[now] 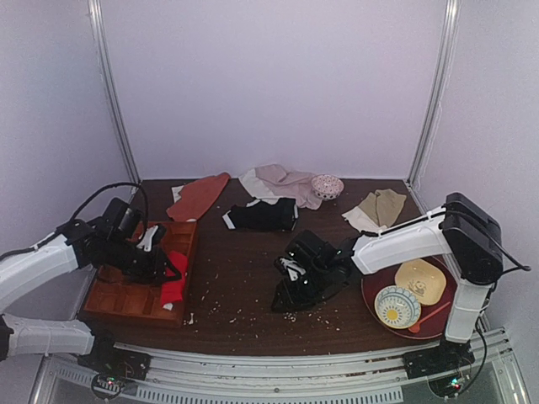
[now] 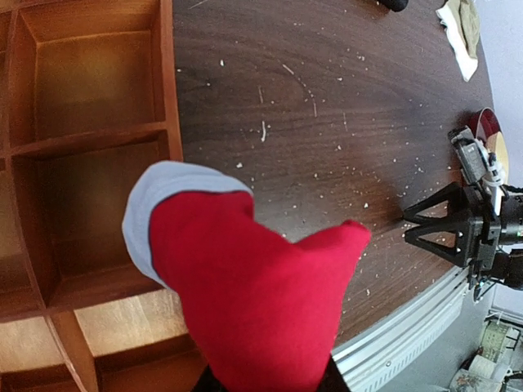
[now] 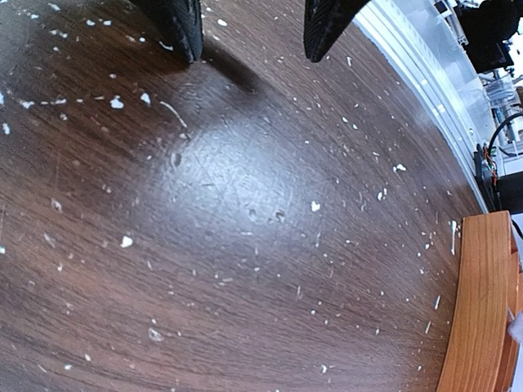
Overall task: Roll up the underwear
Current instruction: Place the underwear in the storage box.
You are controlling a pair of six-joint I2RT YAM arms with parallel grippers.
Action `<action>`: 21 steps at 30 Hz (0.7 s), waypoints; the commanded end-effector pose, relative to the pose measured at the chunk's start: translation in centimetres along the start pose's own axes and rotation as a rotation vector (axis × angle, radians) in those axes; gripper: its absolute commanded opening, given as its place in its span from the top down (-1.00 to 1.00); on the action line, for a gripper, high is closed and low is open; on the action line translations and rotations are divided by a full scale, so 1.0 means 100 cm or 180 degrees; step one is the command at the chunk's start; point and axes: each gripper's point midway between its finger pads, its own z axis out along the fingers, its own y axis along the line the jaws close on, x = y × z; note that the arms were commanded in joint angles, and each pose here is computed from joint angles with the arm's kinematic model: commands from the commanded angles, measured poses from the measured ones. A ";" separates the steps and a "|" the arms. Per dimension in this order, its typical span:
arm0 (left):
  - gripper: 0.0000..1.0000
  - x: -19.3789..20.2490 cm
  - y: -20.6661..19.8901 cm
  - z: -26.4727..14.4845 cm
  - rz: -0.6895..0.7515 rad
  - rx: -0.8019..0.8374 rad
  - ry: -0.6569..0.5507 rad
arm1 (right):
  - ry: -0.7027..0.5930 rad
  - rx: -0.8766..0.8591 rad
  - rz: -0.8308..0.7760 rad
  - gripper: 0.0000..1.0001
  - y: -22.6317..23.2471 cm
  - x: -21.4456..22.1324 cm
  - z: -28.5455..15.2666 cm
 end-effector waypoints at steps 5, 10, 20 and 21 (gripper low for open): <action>1.00 -0.054 -0.019 0.000 0.0407 0.0402 -0.0083 | 0.0122 0.0006 -0.0001 0.15 -0.009 0.000 -0.003; 1.00 -0.080 -0.019 -0.017 0.0495 0.0437 -0.0254 | 0.0104 -0.0010 0.0012 0.15 -0.014 -0.005 -0.007; 1.00 -0.090 0.001 0.010 0.0253 0.0698 -0.0120 | 0.0148 -0.0068 0.0054 0.15 -0.019 -0.003 -0.002; 1.00 -0.090 0.000 0.013 0.0244 0.0745 -0.0089 | 0.0145 -0.0068 0.0057 0.15 -0.020 -0.004 -0.003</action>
